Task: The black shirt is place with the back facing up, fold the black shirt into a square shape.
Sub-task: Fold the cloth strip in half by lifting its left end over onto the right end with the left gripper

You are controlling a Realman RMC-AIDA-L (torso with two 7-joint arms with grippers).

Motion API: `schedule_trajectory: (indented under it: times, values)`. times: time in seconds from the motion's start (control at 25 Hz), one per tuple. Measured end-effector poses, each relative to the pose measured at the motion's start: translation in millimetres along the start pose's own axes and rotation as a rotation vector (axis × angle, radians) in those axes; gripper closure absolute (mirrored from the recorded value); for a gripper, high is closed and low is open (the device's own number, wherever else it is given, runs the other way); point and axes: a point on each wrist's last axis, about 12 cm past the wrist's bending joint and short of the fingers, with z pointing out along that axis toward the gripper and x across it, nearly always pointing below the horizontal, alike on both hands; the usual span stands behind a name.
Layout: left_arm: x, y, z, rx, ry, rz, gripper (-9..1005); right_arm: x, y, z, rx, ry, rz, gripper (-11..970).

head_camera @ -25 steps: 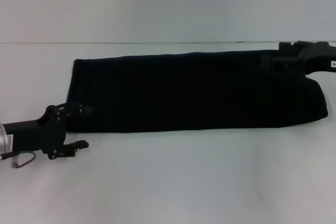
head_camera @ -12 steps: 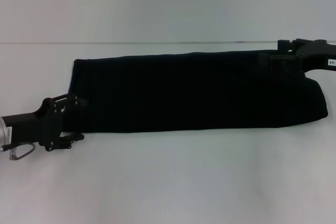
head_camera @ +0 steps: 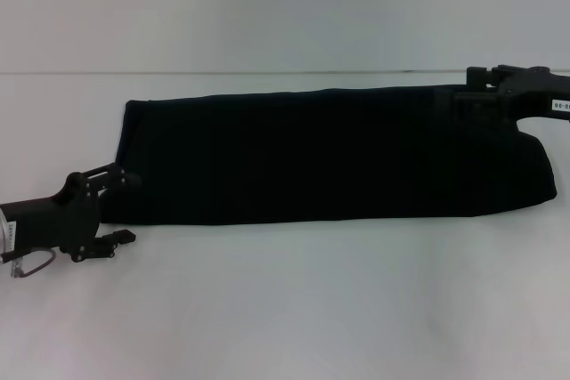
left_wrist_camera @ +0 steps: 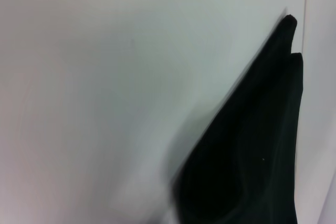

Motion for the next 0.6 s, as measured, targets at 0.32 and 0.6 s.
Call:
schedule_trajectory:
  times: [0.32, 0.6]
  values:
    - [-1.5, 3.6, 2.1, -0.004, -0.032, -0.001, 118, -0.3, -0.3, -0.4, 0.002, -0.006, 0.005, 48]
    - [-4.7, -0.5, 4.5, 0.001, -0.061, 0.015, 119, -0.1, -0.2, -0.3, 0.002, -0.009, 0.01, 49]
